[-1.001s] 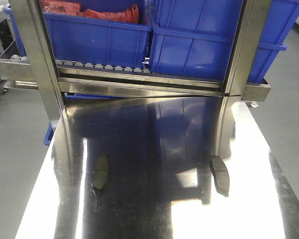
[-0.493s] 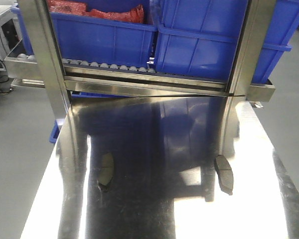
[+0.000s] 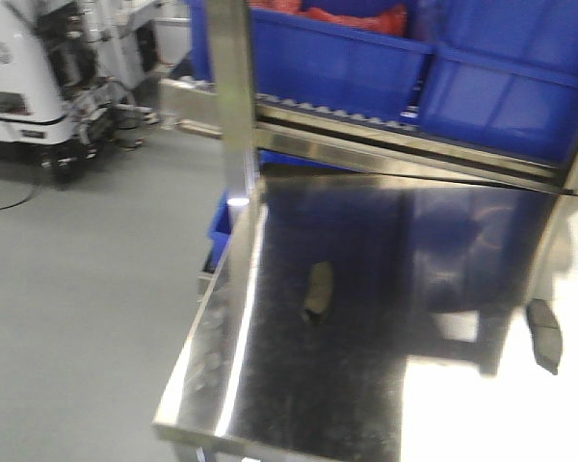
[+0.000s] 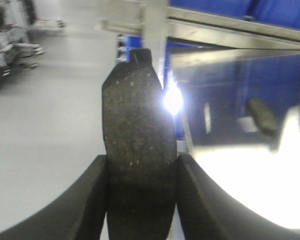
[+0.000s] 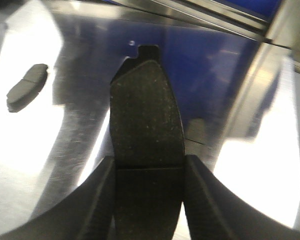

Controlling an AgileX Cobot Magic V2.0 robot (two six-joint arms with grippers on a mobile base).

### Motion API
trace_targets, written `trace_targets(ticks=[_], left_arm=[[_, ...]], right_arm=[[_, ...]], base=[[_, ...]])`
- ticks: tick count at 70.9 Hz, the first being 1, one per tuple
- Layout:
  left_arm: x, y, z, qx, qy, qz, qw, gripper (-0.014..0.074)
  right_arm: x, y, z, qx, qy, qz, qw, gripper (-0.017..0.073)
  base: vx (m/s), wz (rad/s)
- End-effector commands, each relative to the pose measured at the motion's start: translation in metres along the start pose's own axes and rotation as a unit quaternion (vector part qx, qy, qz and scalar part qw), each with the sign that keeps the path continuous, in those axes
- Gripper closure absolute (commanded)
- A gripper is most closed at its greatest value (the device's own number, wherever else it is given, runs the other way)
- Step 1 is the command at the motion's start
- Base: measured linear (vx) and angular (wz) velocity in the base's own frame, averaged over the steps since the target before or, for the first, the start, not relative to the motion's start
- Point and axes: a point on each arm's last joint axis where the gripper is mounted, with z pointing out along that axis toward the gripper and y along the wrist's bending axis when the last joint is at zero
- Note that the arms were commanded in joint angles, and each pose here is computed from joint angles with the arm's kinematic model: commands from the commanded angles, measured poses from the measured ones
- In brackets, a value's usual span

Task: Move and align brake pads A on conveyor
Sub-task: 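Drive the base away from the table holding both pads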

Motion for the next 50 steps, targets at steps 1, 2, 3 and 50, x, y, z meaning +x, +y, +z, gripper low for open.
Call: trace_targets(ticks=[1, 2, 3, 50], left_arm=[[-0.0167, -0.0021, -0.0033, 0.007, -0.057, -0.004, 0.998, 0.0401], [-0.0167, -0.0021, -0.0033, 0.007, -0.057, -0.004, 0.998, 0.0401], [-0.0167, -0.0021, -0.0033, 0.007, -0.057, -0.004, 0.998, 0.0401], [-0.0167, -0.0021, -0.0033, 0.007, -0.057, -0.004, 0.998, 0.0401]], right_arm=[[-0.0164, -0.0026, -0.0067, 0.011, -0.061, -0.002, 0.998, 0.0352], [-0.0164, -0.0026, -0.0067, 0.011, -0.061, -0.002, 0.998, 0.0352], [-0.0164, -0.0026, -0.0067, 0.011, -0.061, -0.002, 0.998, 0.0352], [-0.0164, -0.0027, -0.0067, 0.011, -0.061, -0.002, 0.998, 0.0352]], base=[[-0.16, 0.58], [-0.16, 0.58], [-0.16, 0.58], [-0.11, 0.48]])
